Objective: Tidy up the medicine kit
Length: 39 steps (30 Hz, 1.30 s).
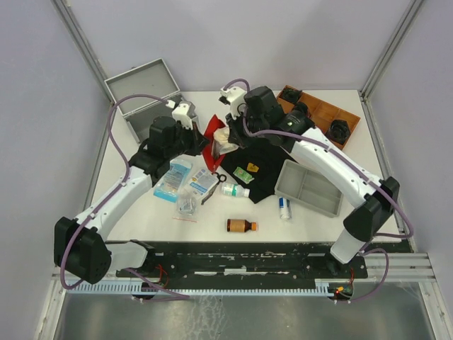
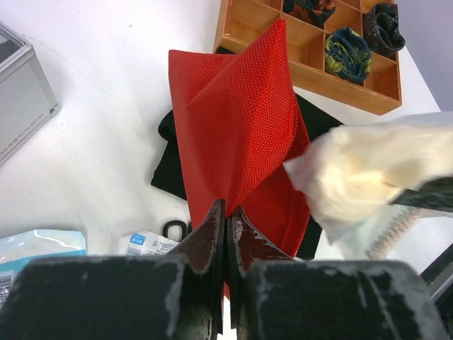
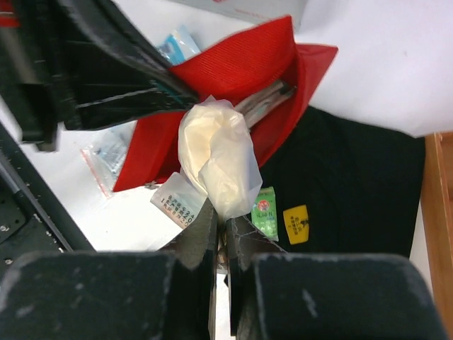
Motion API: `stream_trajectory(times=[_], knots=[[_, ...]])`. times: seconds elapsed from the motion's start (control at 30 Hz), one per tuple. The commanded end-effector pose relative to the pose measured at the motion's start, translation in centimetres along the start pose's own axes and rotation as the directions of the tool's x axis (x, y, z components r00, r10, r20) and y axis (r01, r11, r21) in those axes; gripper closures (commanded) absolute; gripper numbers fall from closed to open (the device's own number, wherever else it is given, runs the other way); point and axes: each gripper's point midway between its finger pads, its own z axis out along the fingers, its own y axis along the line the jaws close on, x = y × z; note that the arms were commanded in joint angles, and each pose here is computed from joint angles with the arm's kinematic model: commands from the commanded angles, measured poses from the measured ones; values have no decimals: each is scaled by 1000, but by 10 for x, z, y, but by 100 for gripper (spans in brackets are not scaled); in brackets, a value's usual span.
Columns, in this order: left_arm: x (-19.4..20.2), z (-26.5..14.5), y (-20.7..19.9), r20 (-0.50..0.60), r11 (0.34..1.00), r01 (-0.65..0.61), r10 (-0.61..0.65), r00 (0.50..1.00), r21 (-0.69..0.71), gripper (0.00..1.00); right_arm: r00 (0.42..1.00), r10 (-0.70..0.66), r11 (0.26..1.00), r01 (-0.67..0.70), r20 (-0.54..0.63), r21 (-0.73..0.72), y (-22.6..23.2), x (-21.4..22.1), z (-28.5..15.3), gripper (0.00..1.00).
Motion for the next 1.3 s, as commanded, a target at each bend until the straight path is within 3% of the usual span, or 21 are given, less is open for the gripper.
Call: stream_trajectory(times=[0.0, 0.3, 0.47, 0.8, 1.27], knots=[[-20, 1, -9, 98, 999, 31, -32, 995, 16, 97, 997, 70, 991, -66, -37, 118, -19, 0, 12, 96], [-11, 7, -27, 97, 998, 5, -12, 995, 68, 97, 989, 127, 981, -115, -70, 158, -26, 3, 32, 97], [-4, 9, -42, 85, 986, 23, -37, 996, 163, 97, 986, 151, 975, -136, -72, 177, -28, 6, 40, 96], [-2, 9, -56, 86, 968, 50, -73, 994, 246, 97, 978, 200, 980, -199, -63, 25, 2, 5, 52, 90], [0, -1, -82, 71, 915, 81, -118, 991, 396, 97, 989, 146, 979, -140, -33, 146, -23, 7, 57, 79]])
